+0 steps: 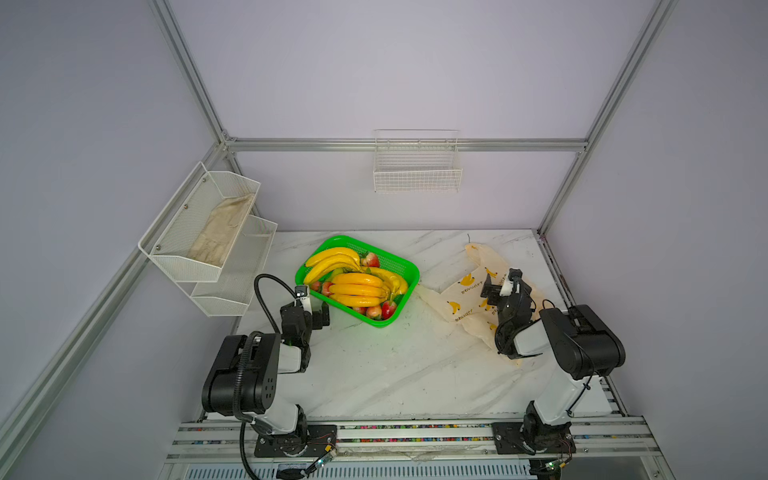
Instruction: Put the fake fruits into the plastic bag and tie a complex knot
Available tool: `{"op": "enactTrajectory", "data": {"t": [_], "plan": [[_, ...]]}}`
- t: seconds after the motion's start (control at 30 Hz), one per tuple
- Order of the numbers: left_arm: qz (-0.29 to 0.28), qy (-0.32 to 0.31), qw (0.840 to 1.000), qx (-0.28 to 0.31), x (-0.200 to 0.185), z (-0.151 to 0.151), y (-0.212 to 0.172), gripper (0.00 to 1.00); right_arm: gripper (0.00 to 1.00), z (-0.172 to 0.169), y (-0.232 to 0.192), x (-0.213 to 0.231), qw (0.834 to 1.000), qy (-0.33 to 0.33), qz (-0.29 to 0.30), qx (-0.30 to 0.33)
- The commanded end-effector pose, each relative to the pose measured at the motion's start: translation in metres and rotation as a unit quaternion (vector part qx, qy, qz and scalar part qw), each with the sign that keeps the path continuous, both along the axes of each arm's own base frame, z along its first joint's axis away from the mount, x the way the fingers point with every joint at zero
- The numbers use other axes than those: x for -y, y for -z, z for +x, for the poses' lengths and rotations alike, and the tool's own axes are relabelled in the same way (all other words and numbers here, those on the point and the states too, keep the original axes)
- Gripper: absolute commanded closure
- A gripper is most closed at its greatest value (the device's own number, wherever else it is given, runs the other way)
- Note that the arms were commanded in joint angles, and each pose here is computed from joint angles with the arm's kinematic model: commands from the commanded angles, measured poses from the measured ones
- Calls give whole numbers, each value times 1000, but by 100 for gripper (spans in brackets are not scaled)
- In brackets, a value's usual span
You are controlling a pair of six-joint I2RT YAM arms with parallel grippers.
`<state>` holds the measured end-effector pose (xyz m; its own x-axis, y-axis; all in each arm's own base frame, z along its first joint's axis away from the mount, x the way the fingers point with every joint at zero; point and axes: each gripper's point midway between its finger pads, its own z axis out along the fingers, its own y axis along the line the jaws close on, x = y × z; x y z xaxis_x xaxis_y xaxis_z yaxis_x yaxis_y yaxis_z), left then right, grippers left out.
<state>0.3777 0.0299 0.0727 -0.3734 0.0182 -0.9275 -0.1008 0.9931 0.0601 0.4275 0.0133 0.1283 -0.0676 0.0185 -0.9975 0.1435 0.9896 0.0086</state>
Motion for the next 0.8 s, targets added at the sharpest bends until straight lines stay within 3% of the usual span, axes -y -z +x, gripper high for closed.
{"op": "enactTrajectory", "data": {"t": [0.0,0.77], "plan": [[-2,-3,998,65,-3,25,-40,0,3,5,-7,-1,1000,-4,7,14],[-3,-3,998,64,-3,25,-39,0,3,7,-6,3,1000,0,14,11]]}}
